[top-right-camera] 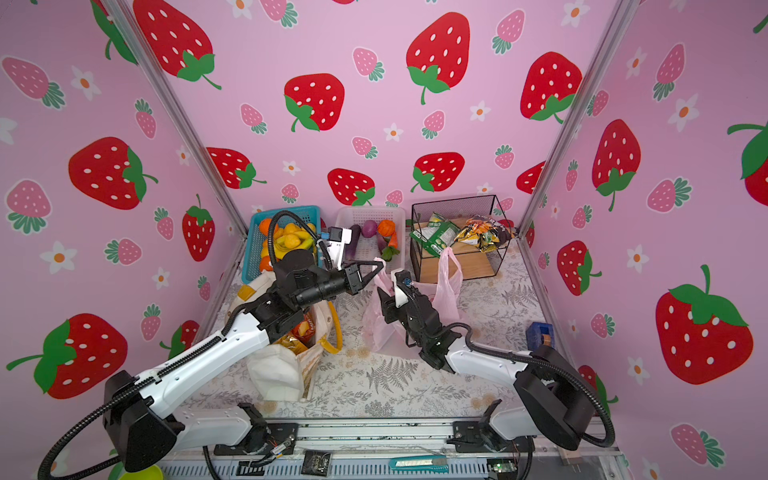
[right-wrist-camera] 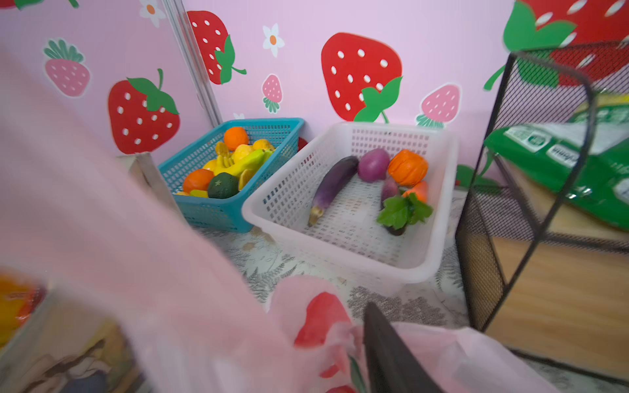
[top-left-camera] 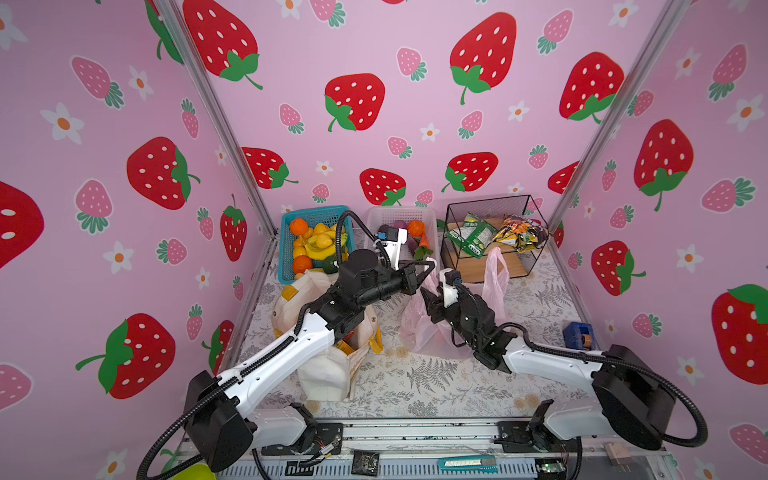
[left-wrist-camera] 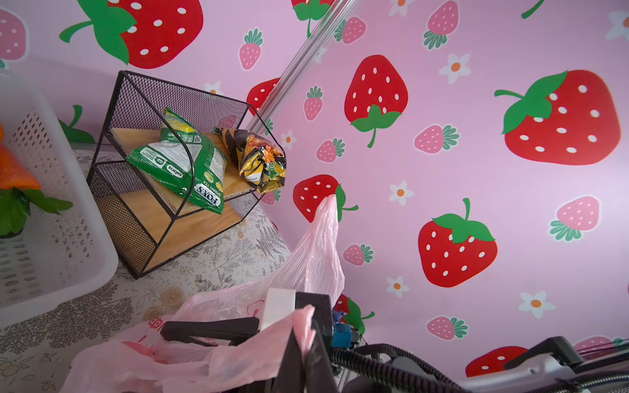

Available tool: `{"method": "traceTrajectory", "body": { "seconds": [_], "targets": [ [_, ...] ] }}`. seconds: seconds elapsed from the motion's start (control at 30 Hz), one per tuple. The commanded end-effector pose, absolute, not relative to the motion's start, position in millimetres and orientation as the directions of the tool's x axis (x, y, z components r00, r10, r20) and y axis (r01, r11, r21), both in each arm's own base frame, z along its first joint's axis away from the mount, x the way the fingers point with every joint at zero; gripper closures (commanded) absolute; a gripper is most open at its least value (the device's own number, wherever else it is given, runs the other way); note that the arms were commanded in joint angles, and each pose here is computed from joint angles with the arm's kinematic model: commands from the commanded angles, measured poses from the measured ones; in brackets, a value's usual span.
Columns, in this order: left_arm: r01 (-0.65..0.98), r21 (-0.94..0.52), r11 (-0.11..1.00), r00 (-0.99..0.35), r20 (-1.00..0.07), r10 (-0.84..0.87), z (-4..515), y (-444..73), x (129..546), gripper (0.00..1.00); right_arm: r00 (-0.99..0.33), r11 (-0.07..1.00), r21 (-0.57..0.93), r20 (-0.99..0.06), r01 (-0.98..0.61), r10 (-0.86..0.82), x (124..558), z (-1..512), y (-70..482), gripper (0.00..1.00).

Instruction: Place the mixed food into the grocery bags and tie them

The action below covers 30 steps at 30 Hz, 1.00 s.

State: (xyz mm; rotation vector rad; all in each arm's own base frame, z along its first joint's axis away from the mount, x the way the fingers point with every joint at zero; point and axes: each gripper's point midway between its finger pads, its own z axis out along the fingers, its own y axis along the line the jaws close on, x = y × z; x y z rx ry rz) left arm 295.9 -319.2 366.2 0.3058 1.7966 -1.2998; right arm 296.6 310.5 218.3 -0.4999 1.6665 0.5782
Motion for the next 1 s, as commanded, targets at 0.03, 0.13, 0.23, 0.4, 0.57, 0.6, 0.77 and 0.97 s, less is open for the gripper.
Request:
{"method": "traceTrajectory", "body": {
  "seconds": [0.03,0.13,0.23,0.4,0.57,0.6,0.77,0.97],
  "targets": [
    [0.7,-0.602,0.384,-0.519,-0.798,-0.306,405.2,-317.6,292.7,1.0,-0.086,0.601,0.013,-0.992,-0.799,-0.093,272.7,235.6,324.5,0.18],
    [0.704,-0.598,0.383,-0.517,-0.801,-0.301,405.1,-317.9,292.5,1.0,-0.036,0.492,-0.029,-0.992,-0.87,-0.124,261.0,246.9,326.6,0.09],
    [0.705,-0.597,0.384,-0.517,-0.802,-0.299,405.4,-317.6,292.7,1.0,-0.003,0.405,-0.051,-0.991,-0.913,-0.133,253.9,257.6,323.6,0.05],
    [0.708,-0.596,0.379,-0.518,-0.803,-0.294,406.3,-318.2,291.5,1.0,0.031,0.317,-0.073,-0.99,-0.946,-0.134,253.9,272.9,317.7,0.03],
    [0.709,-0.595,0.378,-0.518,-0.804,-0.294,406.8,-317.9,290.8,1.0,0.038,0.224,-0.065,-0.992,-0.972,-0.122,253.8,280.4,319.4,0.09],
    [0.711,-0.593,0.378,-0.517,-0.805,-0.292,407.0,-318.0,290.6,1.0,0.036,0.21,-0.061,-0.992,-0.976,-0.121,253.5,280.6,321.2,0.12],
    [0.712,-0.592,0.378,-0.518,-0.806,-0.286,405.9,-318.1,290.5,1.0,0.013,0.164,-0.032,-0.993,-0.986,-0.12,253.3,276.1,328.6,0.36],
    [0.715,-0.589,0.377,-0.514,-0.808,-0.288,407.5,-316.7,290.7,1.0,-0.047,0.191,0.019,-0.989,-0.981,-0.141,260.6,244.4,329.5,0.7]
  ]
}}
